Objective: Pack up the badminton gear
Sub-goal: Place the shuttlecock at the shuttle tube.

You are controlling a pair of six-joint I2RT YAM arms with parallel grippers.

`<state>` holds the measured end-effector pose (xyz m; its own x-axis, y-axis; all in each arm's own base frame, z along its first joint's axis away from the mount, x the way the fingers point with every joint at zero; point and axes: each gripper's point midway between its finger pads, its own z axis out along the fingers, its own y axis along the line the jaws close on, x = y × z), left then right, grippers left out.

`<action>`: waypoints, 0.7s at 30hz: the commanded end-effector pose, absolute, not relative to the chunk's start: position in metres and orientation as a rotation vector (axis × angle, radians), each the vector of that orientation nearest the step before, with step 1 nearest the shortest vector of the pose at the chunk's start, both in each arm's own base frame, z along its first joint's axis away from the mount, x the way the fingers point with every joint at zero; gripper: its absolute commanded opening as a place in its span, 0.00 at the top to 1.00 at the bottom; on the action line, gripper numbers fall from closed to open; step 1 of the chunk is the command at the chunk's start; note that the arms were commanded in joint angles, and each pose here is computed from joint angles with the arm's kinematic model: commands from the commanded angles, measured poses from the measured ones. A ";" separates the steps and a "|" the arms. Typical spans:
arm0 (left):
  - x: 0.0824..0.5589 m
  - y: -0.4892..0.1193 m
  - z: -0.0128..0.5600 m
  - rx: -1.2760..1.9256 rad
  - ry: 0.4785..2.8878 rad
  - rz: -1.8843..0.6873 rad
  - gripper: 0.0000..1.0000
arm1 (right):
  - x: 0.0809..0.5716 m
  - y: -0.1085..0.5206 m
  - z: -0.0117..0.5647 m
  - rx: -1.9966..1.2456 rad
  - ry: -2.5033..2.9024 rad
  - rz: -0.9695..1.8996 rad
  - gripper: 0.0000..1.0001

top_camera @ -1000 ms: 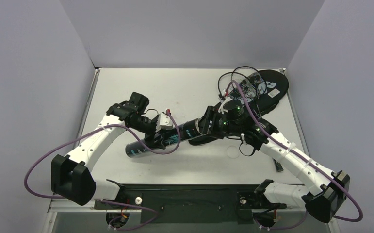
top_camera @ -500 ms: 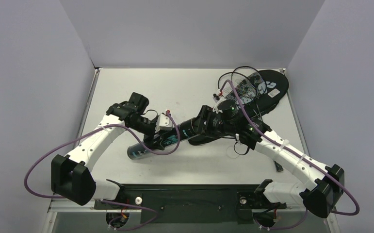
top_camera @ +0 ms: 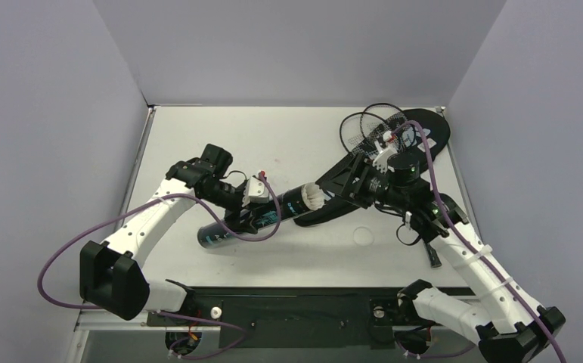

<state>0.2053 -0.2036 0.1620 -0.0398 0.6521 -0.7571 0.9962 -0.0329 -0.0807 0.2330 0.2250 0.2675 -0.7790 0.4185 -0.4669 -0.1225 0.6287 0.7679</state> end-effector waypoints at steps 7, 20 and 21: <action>0.204 -0.214 0.188 1.713 1.630 -0.903 0.92 | 0.219 0.228 0.254 0.197 2.269 1.135 0.45; 0.206 -0.215 0.191 1.705 1.628 -0.900 0.92 | 0.204 0.232 0.224 0.079 2.394 0.907 0.46; 0.206 -0.215 0.192 1.704 1.625 -0.899 0.92 | 0.206 0.230 0.222 0.073 2.407 0.869 0.46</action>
